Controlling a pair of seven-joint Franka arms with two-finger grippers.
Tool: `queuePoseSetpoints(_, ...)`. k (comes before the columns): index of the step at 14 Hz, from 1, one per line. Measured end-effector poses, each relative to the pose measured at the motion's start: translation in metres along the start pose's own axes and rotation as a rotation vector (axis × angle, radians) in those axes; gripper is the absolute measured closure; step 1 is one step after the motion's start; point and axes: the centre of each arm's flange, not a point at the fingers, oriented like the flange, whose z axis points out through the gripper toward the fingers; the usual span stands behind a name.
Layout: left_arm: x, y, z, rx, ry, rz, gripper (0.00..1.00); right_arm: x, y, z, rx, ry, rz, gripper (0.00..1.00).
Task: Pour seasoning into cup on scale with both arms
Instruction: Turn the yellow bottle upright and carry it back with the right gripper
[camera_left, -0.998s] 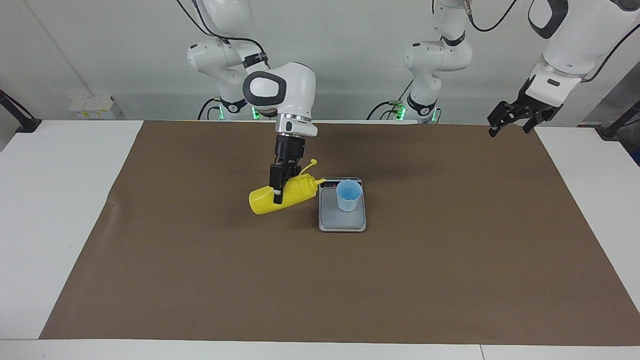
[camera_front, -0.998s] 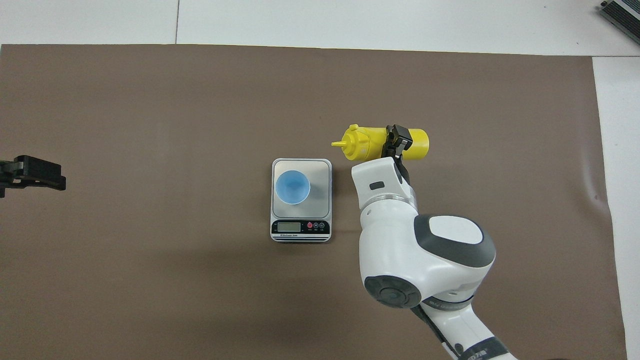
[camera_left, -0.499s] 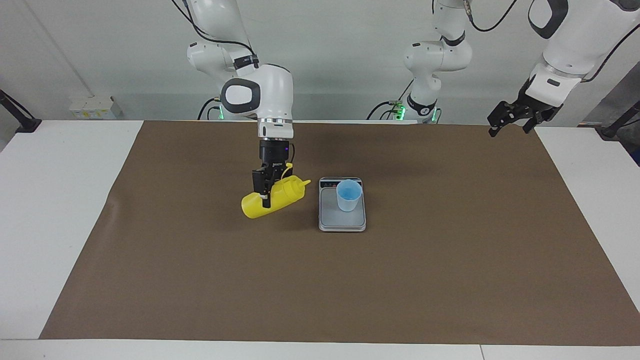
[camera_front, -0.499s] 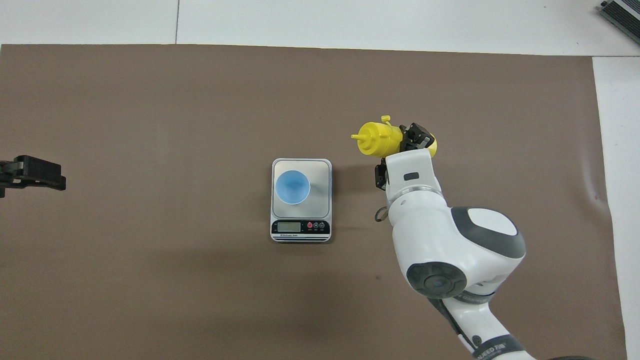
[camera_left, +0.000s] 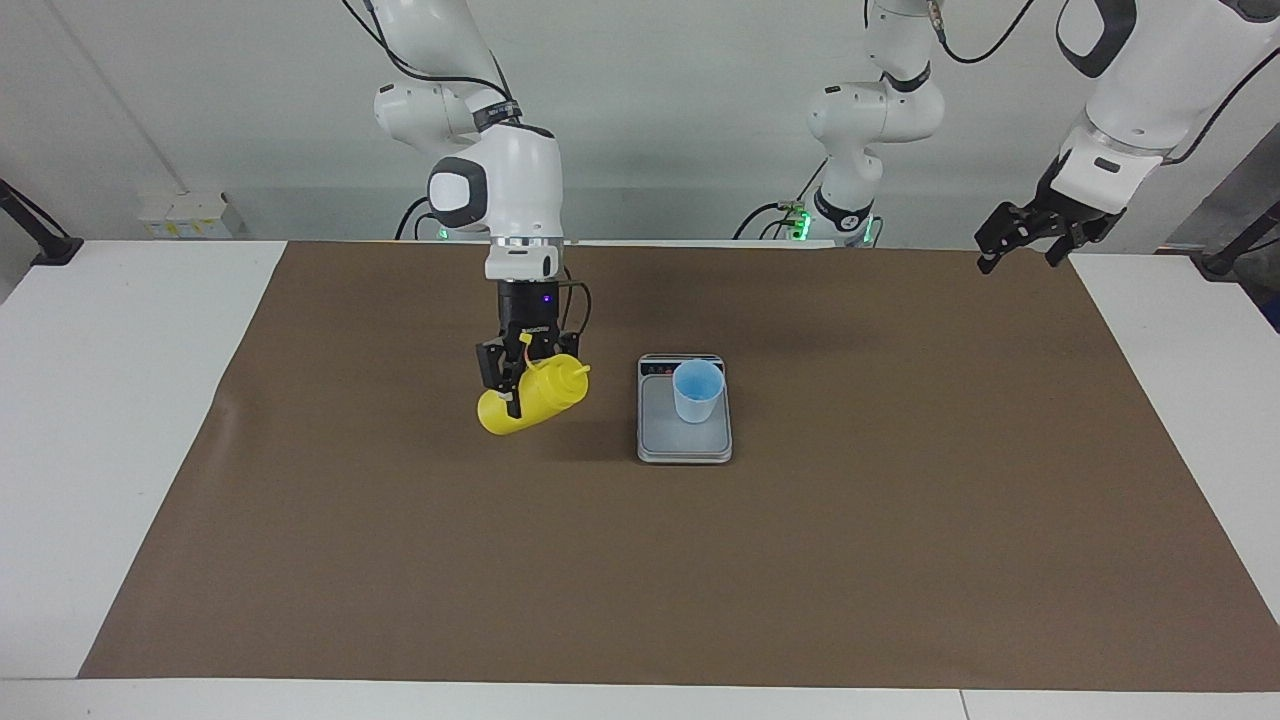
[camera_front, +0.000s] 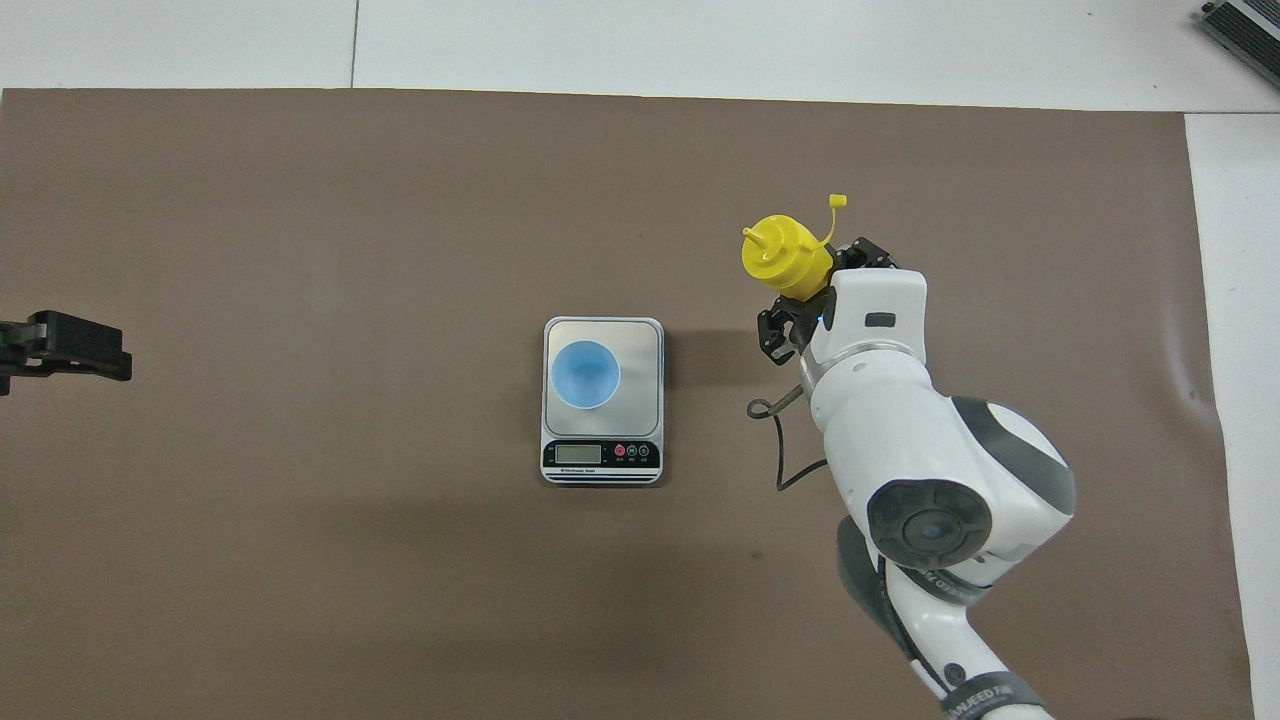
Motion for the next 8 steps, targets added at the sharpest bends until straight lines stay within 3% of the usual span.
queuePoseSetpoints(2,0.000,0.000,0.000,0.000,0.000,0.000,0.00,0.000,0.013,0.001,0.053,-0.012,0.074,0.47)
queuePoseSetpoints(8,0.000,0.000,0.000,0.000,0.000,0.000,0.00,-0.013,0.058,0.008,0.149,-0.011,0.104,0.47)
